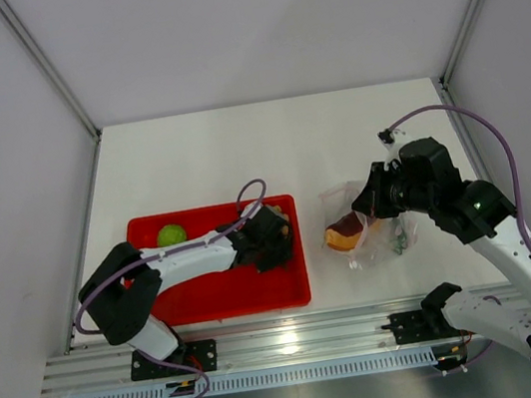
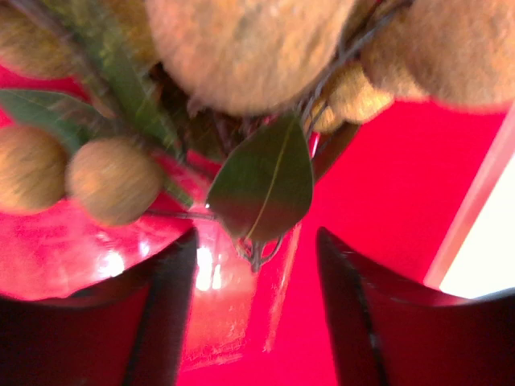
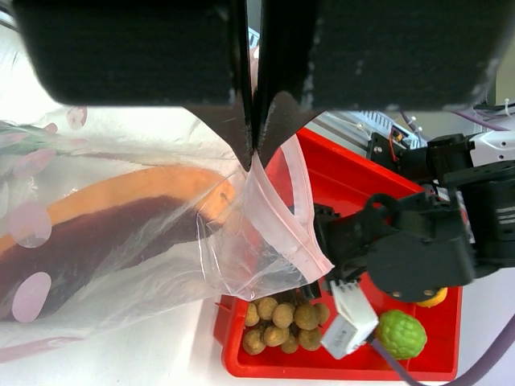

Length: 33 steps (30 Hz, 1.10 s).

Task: Place the food in the zip-top bag and seal the zipper
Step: Pick up the fake fruit from the bin.

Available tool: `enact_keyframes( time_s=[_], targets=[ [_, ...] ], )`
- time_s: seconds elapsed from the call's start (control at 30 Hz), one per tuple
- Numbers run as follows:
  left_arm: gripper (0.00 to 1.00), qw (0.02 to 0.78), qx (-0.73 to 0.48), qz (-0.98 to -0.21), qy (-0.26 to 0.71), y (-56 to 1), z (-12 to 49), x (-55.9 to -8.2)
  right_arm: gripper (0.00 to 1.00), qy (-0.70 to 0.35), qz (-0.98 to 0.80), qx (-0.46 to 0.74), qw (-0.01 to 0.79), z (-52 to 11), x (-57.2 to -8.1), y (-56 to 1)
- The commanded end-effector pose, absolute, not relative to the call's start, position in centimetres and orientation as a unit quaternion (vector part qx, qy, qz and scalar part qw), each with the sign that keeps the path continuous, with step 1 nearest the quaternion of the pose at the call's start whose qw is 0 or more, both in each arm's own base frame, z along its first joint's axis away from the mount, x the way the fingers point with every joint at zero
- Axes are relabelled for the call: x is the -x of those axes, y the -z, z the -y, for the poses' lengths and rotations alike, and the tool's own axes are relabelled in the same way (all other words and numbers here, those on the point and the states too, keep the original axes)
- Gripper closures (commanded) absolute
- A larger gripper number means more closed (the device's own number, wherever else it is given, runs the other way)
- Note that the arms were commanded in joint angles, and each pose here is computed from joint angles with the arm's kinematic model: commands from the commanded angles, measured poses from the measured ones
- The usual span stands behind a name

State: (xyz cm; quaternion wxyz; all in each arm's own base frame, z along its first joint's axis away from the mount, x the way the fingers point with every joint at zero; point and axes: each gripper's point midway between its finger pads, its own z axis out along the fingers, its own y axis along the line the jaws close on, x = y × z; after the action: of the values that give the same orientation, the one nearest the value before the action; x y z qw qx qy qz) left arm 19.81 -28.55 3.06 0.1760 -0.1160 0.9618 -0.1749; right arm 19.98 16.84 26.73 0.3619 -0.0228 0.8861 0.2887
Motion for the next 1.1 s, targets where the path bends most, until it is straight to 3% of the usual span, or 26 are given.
enact_keyframes(
  time_s=[0.0,0.33,0.57,0.8,1.07],
  targets=[
    [0.52,0.172,0.127,-0.966,0.143,-1.8,28.2,-19.6,1.0,-0.303,-0.873,0.033,0.382,-17.0,-20.0,-27.9],
    [0.54,0.175,0.127,-0.97,0.107,0.7,26.3,-19.1,1.0,-0.307,-0.869,0.034,0.386,-17.1,-20.0,-28.1],
    [0.99,0.179,0.113,-0.971,0.11,1.4,25.7,-18.7,1.0,-0.308,-0.869,0.033,0.386,-17.2,-20.1,-27.8],
    [1.0,0.234,0.115,-0.96,0.104,-1.7,23.4,-19.2,1.0,-0.308,-0.869,0.031,0.386,-17.2,-20.3,-27.8],
    [1.0,0.363,0.084,-0.912,0.17,-13.1,21.3,-20.3,1.0,-0.304,-0.869,0.032,0.389,-17.1,-20.5,-27.8]
  ],
)
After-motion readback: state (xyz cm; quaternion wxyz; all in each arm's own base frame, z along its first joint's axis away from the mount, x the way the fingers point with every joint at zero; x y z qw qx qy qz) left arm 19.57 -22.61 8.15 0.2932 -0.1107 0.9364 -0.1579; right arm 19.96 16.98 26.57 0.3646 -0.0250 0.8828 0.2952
